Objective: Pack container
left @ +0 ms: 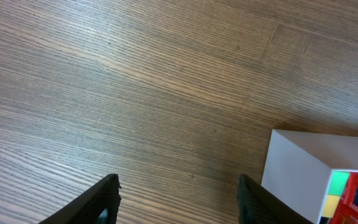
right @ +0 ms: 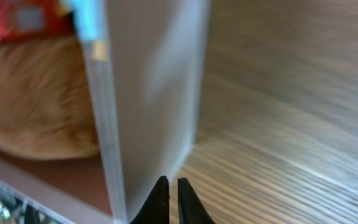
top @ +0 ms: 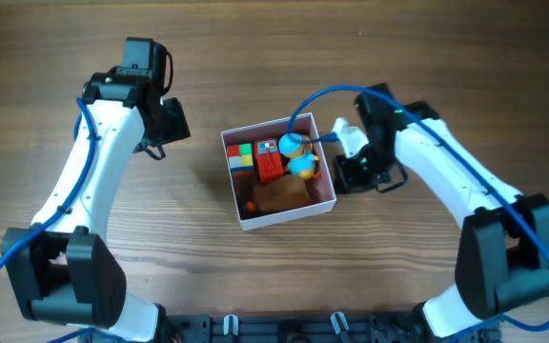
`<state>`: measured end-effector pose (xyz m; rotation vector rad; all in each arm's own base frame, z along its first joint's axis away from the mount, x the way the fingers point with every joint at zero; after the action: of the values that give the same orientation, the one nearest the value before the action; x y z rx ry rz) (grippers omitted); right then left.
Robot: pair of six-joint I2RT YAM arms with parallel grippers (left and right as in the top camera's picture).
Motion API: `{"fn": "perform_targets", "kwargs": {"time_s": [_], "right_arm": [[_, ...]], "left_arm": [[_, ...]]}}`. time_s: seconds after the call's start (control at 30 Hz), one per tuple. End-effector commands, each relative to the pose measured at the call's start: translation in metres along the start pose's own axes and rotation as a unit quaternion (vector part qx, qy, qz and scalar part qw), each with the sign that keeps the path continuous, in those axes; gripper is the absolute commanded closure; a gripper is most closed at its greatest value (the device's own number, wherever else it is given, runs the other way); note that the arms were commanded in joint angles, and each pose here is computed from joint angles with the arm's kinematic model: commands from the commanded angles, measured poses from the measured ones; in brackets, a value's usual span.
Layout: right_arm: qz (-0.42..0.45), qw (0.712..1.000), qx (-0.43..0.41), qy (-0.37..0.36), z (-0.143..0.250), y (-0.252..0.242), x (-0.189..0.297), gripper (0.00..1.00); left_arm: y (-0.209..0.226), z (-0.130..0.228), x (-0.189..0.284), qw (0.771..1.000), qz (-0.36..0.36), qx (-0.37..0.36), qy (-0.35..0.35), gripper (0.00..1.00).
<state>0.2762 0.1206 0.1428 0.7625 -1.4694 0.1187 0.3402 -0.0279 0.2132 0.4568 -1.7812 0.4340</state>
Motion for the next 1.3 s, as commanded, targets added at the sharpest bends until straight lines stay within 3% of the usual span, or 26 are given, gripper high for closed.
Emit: {"fn": "perform_targets", "kwargs": {"time_s": [0.0,0.27,0.37,0.47,0.5,0.53,0.57,0.6,0.77,0.9,1.1,1.27], "right_arm": [[-0.033,0.998,0.044,0.006,-0.001,0.018,-0.008,0.94],[-0.009,0.999,0.046,0.009,-0.003,0.018,-0.009,0.96],[0.067,0.998,0.014,-0.009,-0.011,0.003,-0.003,0.94],[0.149,0.985,-0.018,-0.083,-0.032,-0.014,0.037,0.91],[0.171,0.979,-0.028,-0.107,-0.038,-0.017,0.051,0.90],[0.199,0.968,-0.041,-0.150,-0.048,-0.022,0.074,0.84],[0.213,0.958,-0.044,-0.185,-0.055,-0.024,0.090,0.31],[0.229,0.945,-0.042,-0.229,-0.063,-0.026,0.107,0.00],[0.273,0.895,-0.023,-0.352,-0.082,-0.031,0.150,0.00],[0.285,0.872,-0.131,-0.377,-0.063,-0.033,0.169,0.00],[0.321,0.824,-0.164,-0.438,-0.004,0.001,0.210,0.00],[0.333,0.795,-0.183,-0.473,0.074,0.023,0.198,0.00]], "left_arm": [[0.000,0.002,-0.004,1.000,-0.001,-0.003,0.009,0.38],[0.000,0.002,-0.004,1.000,-0.002,-0.004,0.010,0.36],[0.000,0.002,0.001,1.000,0.003,-0.003,0.003,0.29],[-0.001,-0.002,0.017,0.999,0.026,0.000,-0.029,0.20],[-0.001,-0.004,0.024,0.998,0.036,-0.002,-0.043,0.12],[-0.001,-0.007,0.032,0.997,0.046,0.002,-0.063,0.00],[-0.001,-0.008,0.038,0.996,0.054,0.003,-0.076,0.00],[-0.001,-0.010,0.044,0.994,0.063,0.005,-0.090,0.00],[-0.005,-0.016,0.049,0.990,0.079,0.008,-0.116,0.00],[0.005,-0.012,0.057,0.991,0.062,0.013,-0.118,0.00],[0.011,0.030,0.122,0.970,0.138,-0.069,-0.187,0.00],[0.053,0.095,0.136,0.953,0.186,-0.084,-0.224,0.00]]}}
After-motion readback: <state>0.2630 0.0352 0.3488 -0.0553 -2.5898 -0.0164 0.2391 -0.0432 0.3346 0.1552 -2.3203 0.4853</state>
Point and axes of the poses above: each gripper's point midway between its finger pads, its own x axis back along the fingers, its own y axis along the line the jaws close on, z = x × y, the point moved 9 cm from there along x, back along the fingers, and after that the axes turned 14 degrees about x, right-handed, at the moved point
